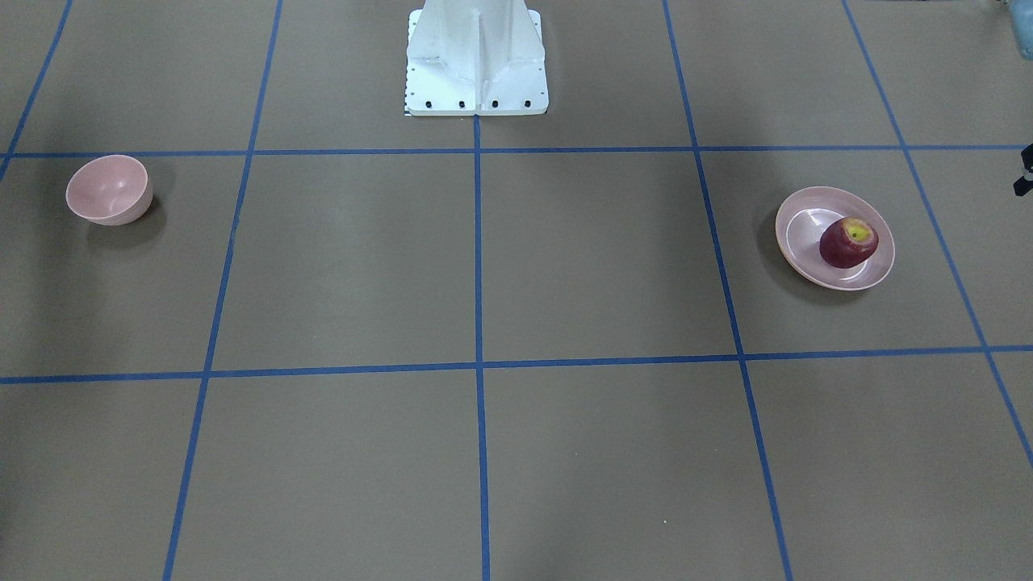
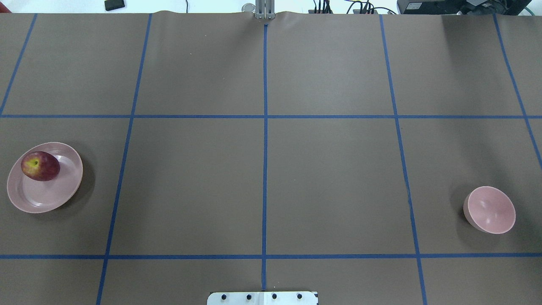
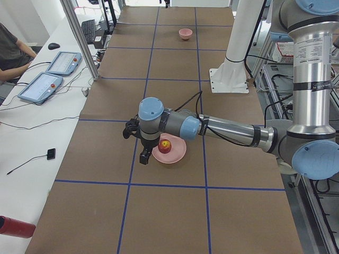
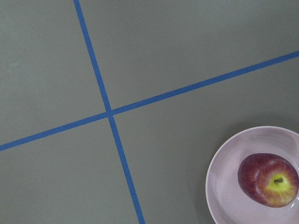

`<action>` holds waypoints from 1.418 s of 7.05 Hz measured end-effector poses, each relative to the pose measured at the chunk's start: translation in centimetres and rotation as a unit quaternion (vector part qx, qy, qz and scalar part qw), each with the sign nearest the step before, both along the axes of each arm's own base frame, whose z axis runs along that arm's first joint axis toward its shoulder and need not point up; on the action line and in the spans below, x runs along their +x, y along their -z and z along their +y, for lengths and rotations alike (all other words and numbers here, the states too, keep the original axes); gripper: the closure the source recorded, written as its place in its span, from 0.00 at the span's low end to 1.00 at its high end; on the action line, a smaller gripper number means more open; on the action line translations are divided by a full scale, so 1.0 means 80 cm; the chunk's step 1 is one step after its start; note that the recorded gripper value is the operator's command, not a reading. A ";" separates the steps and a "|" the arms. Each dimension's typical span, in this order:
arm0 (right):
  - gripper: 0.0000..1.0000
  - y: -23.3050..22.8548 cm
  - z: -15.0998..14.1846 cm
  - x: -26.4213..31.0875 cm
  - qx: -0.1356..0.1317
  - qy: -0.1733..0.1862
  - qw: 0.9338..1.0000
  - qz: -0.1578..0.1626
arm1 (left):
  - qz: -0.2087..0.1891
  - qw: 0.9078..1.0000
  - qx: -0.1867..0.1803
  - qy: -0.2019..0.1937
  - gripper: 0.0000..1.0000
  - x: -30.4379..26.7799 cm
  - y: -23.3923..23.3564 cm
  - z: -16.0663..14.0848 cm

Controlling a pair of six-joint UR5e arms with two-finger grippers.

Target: Move apple from plate to bowl

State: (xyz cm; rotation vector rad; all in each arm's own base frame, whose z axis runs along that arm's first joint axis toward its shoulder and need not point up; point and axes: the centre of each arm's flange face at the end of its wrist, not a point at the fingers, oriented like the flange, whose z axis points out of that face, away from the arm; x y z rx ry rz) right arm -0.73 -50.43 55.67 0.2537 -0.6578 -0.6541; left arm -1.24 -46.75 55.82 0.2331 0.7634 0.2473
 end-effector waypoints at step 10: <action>0.00 -0.005 0.021 -0.044 -0.087 -0.085 0.992 -0.043 | 0.021 1.000 0.013 -0.003 0.02 0.003 0.026 -0.001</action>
